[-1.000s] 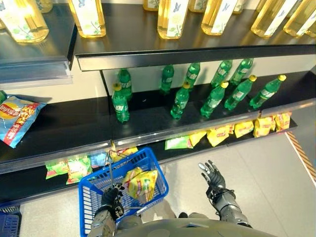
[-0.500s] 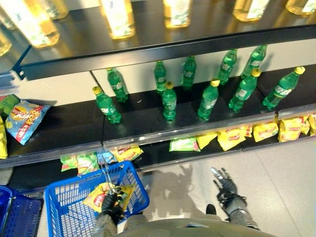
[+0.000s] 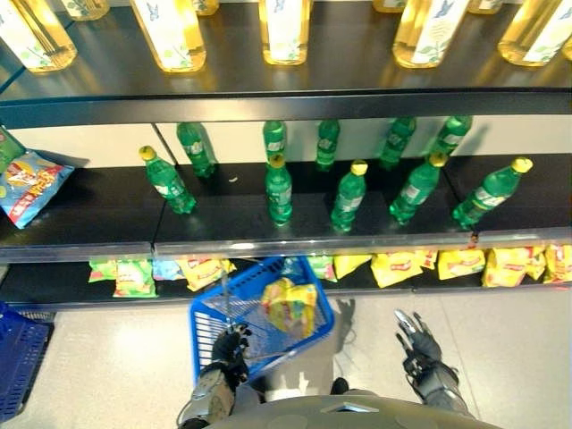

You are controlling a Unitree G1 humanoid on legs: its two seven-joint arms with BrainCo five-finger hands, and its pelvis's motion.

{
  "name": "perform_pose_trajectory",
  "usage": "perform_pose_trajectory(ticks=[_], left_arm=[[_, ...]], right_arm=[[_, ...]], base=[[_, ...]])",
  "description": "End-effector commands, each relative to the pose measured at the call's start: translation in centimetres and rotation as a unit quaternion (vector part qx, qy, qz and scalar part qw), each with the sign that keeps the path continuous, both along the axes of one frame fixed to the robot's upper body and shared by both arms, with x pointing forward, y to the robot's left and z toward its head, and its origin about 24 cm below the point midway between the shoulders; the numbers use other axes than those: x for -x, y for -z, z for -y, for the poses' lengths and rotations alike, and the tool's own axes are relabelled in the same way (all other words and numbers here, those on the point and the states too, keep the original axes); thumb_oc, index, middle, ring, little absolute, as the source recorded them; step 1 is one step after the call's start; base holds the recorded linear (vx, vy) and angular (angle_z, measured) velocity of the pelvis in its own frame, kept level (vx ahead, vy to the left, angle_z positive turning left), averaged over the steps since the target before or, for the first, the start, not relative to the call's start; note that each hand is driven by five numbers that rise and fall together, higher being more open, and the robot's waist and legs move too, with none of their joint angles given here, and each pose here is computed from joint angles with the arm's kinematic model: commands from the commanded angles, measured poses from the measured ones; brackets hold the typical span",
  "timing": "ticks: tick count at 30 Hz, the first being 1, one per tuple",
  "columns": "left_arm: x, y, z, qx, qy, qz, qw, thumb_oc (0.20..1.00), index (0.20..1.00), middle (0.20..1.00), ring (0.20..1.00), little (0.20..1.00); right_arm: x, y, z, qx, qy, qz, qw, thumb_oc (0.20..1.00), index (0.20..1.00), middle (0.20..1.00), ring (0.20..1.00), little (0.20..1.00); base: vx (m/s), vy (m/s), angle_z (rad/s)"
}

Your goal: Pick up the snacks into the basket

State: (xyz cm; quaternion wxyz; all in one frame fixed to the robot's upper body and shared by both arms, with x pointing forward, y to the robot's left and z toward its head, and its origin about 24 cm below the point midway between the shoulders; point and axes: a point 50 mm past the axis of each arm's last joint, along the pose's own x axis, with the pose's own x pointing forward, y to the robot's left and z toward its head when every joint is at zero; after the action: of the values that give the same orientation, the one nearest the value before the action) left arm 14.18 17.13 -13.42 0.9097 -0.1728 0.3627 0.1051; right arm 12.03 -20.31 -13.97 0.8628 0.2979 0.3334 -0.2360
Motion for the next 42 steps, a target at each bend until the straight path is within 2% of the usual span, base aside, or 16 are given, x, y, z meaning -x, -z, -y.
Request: perform_pose_trajectory(ticks=[1,9,18,25,31,40,42], left_arm=[[-2.1,-1.8,-0.4,-0.018,0.015,0.075,0.997,0.200,0.200,0.200,0.200,0.200],[-2.5,-2.6,-1.4,-0.033,0.018,0.097,0.995,0.200,0.200,0.200,0.200,0.200],[-2.6,-2.8,-3.0,-0.042,-0.030,0.098,0.994,0.200,0.200,0.200,0.200,0.200],[-1.9,-1.9,-2.4,-0.016,-0.059,0.073,0.995,0.200,0.200,0.200,0.200,0.200],[-1.4,-1.6,-1.2,-0.007,-0.035,0.065,0.997,0.200,0.200,0.200,0.200,0.200],[-1.0,-1.8,-1.0,-0.006,-0.014,0.073,0.997,0.200,0.200,0.200,0.200,0.200],[-0.7,-1.5,-1.2,-0.011,-0.004,0.064,0.998,0.200,0.200,0.200,0.200,0.200]], right_arm=[[-1.9,-1.1,1.0,0.002,0.038,0.049,0.998,1.000,1.000,1.000,1.000,1.000],[-3.7,-2.7,0.7,0.002,0.034,0.107,0.994,1.000,1.000,1.000,1.000,1.000],[-5.6,-3.6,-0.8,0.049,-0.051,0.109,0.991,1.000,1.000,1.000,1.000,1.000],[-4.7,-3.0,-0.1,0.043,-0.048,0.094,0.993,1.000,1.000,1.000,1.000,1.000],[-3.8,-2.5,0.6,0.054,-0.051,0.073,0.995,1.000,1.000,1.000,1.000,1.000],[-3.2,-2.0,0.1,0.049,-0.084,0.060,0.993,1.000,1.000,1.000,1.000,1.000],[-2.8,-1.8,-0.3,0.037,-0.063,0.058,0.996,1.000,1.000,1.000,1.000,1.000]], base=[[0.03,-0.026,0.27],[-0.04,-0.101,-0.07],[0.07,-0.383,-0.13],[0.04,-0.505,0.22],[0.06,-0.331,0.33],[0.05,-0.099,-0.14],[0.12,-0.014,-0.15]])
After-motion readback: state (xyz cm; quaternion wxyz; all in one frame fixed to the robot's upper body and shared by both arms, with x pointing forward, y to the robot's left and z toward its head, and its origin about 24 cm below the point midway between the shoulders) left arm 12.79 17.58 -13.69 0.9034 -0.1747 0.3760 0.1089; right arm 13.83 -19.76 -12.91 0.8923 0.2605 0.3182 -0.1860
